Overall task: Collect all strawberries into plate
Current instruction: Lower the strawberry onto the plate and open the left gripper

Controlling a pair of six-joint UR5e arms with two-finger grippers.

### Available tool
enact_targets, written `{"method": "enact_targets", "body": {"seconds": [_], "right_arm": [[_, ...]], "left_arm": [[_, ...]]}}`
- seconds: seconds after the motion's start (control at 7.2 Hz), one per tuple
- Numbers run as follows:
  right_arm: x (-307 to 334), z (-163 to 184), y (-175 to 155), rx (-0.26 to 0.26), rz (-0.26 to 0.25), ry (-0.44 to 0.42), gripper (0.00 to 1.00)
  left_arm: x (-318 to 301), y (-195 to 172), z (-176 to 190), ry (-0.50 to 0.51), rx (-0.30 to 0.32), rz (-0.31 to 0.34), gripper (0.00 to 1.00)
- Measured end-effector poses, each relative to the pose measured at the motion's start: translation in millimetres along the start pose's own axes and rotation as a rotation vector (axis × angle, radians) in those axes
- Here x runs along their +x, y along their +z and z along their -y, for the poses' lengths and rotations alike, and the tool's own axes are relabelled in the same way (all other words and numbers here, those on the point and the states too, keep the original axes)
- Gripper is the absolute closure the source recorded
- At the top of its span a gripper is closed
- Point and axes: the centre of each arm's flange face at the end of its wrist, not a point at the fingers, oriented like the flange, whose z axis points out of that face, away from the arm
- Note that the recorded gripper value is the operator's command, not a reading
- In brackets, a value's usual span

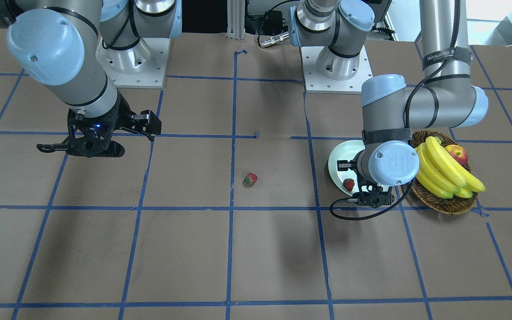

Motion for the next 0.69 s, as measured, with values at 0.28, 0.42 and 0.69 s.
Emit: {"method": "enact_targets", "body": {"seconds": [0.28, 0.42, 0.69], "right_arm": [[0.0, 0.4, 0.0, 0.002, 0.000, -0.001, 0.00], [-0.1, 0.4, 0.1, 0.002, 0.000, 0.000, 0.00], [0.1, 0.2, 0.3, -0.001, -0.001, 0.000, 0.00]], "left_arm": [[-7.8, 26.9, 0.6, 0.038, -0.058, 0.030, 0.02], [-8.5, 29.7, 2.5, 0.038, -0.056, 0.031, 0.00], [-6.9, 15.2, 7.8, 0.016, 0.013, -0.024, 0.00]]}}
